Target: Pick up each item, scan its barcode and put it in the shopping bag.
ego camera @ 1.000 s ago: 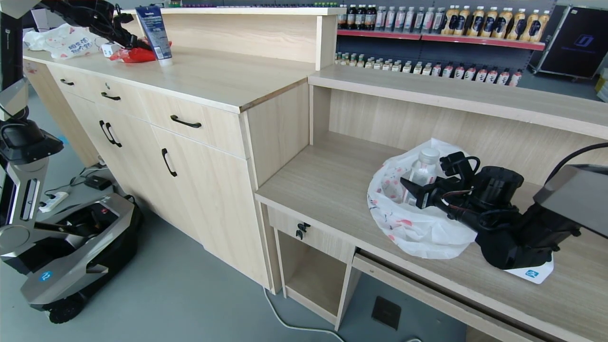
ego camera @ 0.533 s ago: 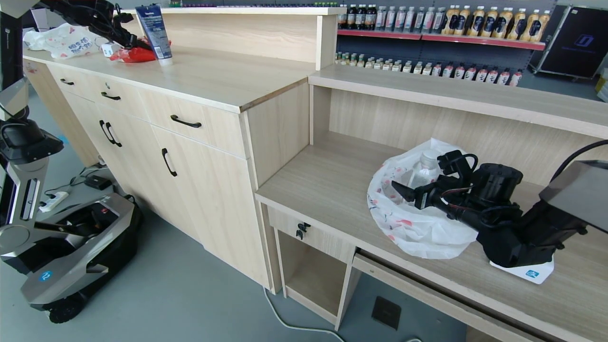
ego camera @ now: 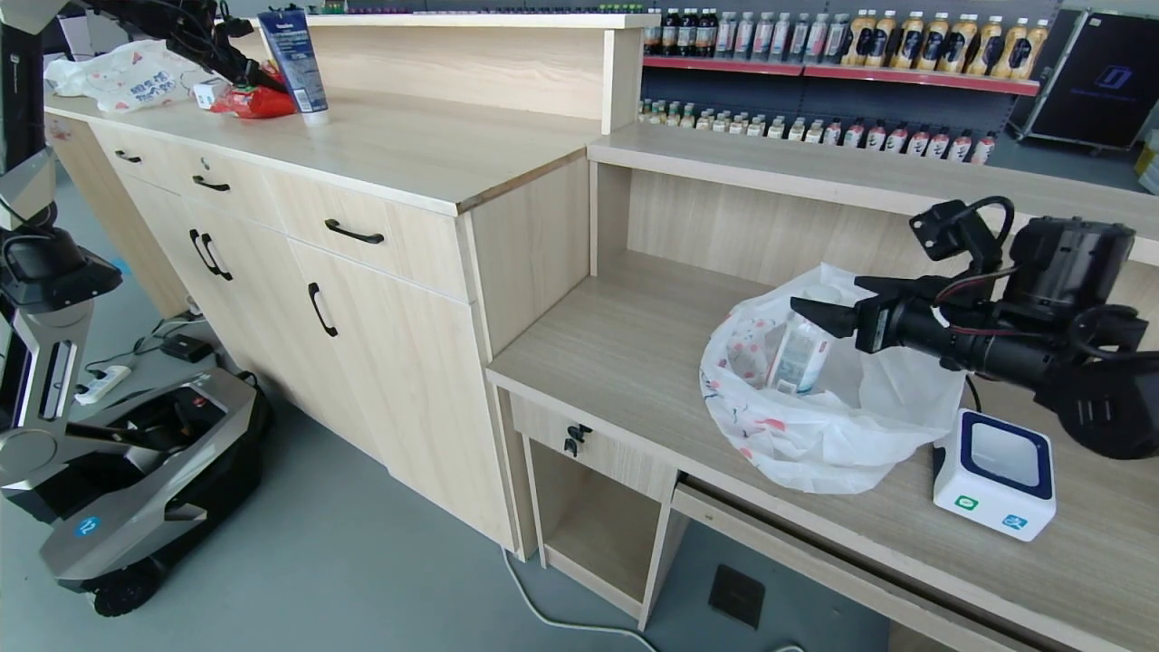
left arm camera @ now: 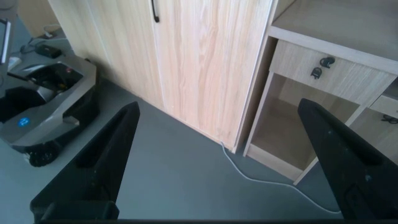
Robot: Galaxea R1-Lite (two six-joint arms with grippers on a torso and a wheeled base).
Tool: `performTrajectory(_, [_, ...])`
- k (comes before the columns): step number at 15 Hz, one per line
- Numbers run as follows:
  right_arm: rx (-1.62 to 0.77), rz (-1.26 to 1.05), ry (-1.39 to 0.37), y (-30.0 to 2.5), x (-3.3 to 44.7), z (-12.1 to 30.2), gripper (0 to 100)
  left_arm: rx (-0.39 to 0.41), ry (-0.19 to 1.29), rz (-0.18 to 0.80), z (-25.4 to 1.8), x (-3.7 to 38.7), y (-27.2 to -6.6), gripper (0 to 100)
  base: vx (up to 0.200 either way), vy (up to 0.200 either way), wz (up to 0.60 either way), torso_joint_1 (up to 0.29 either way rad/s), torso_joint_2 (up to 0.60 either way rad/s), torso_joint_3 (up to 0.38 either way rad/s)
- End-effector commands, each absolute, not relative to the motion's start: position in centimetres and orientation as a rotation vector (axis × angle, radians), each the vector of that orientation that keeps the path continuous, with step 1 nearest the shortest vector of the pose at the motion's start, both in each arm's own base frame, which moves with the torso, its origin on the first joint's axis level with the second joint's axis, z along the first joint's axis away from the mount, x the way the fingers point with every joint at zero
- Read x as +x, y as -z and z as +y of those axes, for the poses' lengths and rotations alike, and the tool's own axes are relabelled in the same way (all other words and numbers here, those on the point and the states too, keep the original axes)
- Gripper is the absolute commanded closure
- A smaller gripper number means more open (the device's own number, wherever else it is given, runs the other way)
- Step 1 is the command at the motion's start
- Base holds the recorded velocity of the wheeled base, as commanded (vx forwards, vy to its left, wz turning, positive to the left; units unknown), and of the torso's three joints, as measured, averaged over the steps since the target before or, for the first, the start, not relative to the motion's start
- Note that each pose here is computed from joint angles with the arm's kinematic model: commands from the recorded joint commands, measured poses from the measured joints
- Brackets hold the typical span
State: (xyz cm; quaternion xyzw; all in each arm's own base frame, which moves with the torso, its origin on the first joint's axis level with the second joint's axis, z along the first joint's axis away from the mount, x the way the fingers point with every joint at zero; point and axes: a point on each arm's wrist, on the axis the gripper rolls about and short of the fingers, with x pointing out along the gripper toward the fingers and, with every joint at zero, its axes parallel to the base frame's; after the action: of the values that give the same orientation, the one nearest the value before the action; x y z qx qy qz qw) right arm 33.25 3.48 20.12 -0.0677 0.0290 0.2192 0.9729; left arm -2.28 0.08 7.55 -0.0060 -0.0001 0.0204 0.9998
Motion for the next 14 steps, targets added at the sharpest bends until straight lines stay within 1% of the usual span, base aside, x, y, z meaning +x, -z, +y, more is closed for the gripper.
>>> performTrajectory(1, [-0.286, -0.055, -0.425, -28.4, 23.8, 2.4, 0, -0.012, -0.041, 0.000, 0.1, -2.3, -7.5, 0, 0.000, 0.000, 0.00, 0.000, 0.00, 0.000])
performTrajectory(3, [-0.415, -0.141, -0.365, -30.3, 21.3, 1.7, 0, -0.012, -0.041, 0.000, 0.1, -2.3, -7.5, 0, 0.000, 0.000, 0.00, 0.000, 0.00, 0.000])
performTrajectory(4, [-0.466, -0.183, -0.288, -31.7, 20.6, 1.5, 0, -0.012, -0.041, 0.000, 0.1, -2.3, -7.5, 0, 0.000, 0.000, -0.60, 0.002, 0.00, 0.002])
performTrajectory(5, [-0.475, -0.201, -0.238, -32.5, 20.4, 1.5, 0, -0.012, -0.041, 0.000, 0.1, -2.3, -7.5, 0, 0.000, 0.000, -0.60, -0.002, 0.00, 0.002])
performTrajectory(6, [-0.469, -0.243, -0.184, -34.6, 20.5, 1.9, 0, -0.012, -0.041, 0.000, 0.1, -2.3, -7.5, 0, 0.000, 0.000, -0.60, -0.007, 0.00, 0.007])
performTrajectory(7, [-0.456, -0.251, -0.163, -35.9, 21.1, 2.2, 0, -0.012, -0.041, 0.000, 0.1, -2.3, -7.5, 0, 0.000, 0.000, -0.60, 0.002, 0.00, 0.002])
performTrajectory(8, [-0.421, -0.267, -0.159, -37.1, 21.5, 2.2, 0, -0.012, -0.041, 0.000, 0.1, -2.3, -7.5, 0, 0.000, 0.000, 0.00, 0.000, 0.00, 0.000])
performTrajectory(10, [-0.345, -0.275, -0.156, -38.3, 21.7, 2.2, 0, -0.012, -0.041, 0.000, 0.1, -2.3, -7.5, 0, 0.000, 0.000, 0.00, 0.000, 0.00, 0.000])
performTrajectory(11, [-0.336, -0.239, -0.136, -38.9, 21.0, 1.7, 0, -0.012, -0.041, 0.000, 0.1, -2.3, -7.5, 0, 0.000, 0.000, 0.00, 0.000, 0.00, 0.000])
performTrajectory(12, [-0.323, -0.185, -0.111, -39.1, 19.9, 1.5, 0, -0.012, -0.041, 0.000, 0.1, -2.3, -7.5, 0, 0.000, 0.000, 0.00, 0.000, 0.00, 0.000])
performTrajectory(14, [-0.201, -0.028, -0.022, -38.3, 17.0, 1.1, 0, -0.012, -0.041, 0.000, 0.1, -2.3, -7.5, 0, 0.000, 0.000, 0.00, 0.000, 0.00, 0.000])
